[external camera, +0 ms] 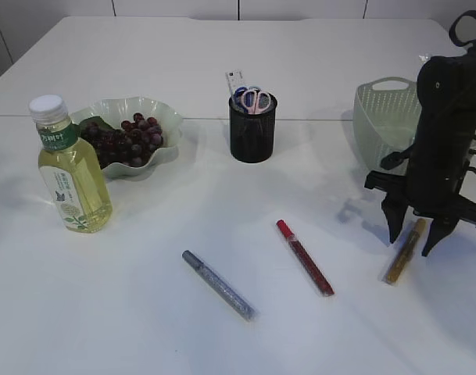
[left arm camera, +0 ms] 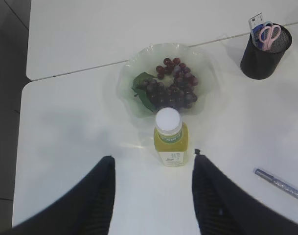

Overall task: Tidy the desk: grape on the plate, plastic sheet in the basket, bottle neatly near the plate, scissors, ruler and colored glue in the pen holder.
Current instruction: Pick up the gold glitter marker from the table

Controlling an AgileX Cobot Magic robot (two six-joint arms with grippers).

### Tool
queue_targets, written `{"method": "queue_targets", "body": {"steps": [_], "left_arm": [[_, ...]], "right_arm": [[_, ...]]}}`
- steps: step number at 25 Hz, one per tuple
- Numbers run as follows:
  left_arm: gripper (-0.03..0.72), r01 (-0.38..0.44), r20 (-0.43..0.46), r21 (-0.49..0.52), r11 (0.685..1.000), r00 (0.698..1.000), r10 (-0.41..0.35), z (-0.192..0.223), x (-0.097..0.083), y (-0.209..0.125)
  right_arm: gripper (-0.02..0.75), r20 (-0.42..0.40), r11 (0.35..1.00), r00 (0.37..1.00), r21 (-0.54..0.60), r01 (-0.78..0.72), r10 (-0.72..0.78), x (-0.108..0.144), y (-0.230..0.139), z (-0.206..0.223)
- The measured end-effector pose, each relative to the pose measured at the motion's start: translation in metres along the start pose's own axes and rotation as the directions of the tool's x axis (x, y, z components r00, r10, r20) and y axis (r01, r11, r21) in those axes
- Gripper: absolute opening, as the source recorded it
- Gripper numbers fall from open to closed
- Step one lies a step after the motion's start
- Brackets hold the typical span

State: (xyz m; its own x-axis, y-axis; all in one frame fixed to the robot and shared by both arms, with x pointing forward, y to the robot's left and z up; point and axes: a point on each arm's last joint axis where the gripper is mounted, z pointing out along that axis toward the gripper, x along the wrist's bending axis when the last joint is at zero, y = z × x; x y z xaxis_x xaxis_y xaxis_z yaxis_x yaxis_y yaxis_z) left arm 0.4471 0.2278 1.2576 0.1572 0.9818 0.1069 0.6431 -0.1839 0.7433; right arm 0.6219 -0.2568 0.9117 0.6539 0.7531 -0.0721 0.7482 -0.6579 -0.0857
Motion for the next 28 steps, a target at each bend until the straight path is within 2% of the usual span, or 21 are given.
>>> {"method": "queue_targets", "body": {"steps": [22, 28], "left_arm": [[0.371, 0.000, 0.000, 0.000, 1.000, 1.000, 0.000, 0.000, 0.000, 0.000], [0.371, 0.000, 0.000, 0.000, 1.000, 1.000, 0.000, 0.000, 0.000, 0.000]], "right_arm": [[0.366, 0.010, 1.000, 1.000, 0.006, -0.001, 0.001, 0.001, 0.001, 0.007], [0.309, 0.016, 1.000, 1.000, 0.010, 0.000, 0.000, 0.001, 0.002, 0.010]]}}
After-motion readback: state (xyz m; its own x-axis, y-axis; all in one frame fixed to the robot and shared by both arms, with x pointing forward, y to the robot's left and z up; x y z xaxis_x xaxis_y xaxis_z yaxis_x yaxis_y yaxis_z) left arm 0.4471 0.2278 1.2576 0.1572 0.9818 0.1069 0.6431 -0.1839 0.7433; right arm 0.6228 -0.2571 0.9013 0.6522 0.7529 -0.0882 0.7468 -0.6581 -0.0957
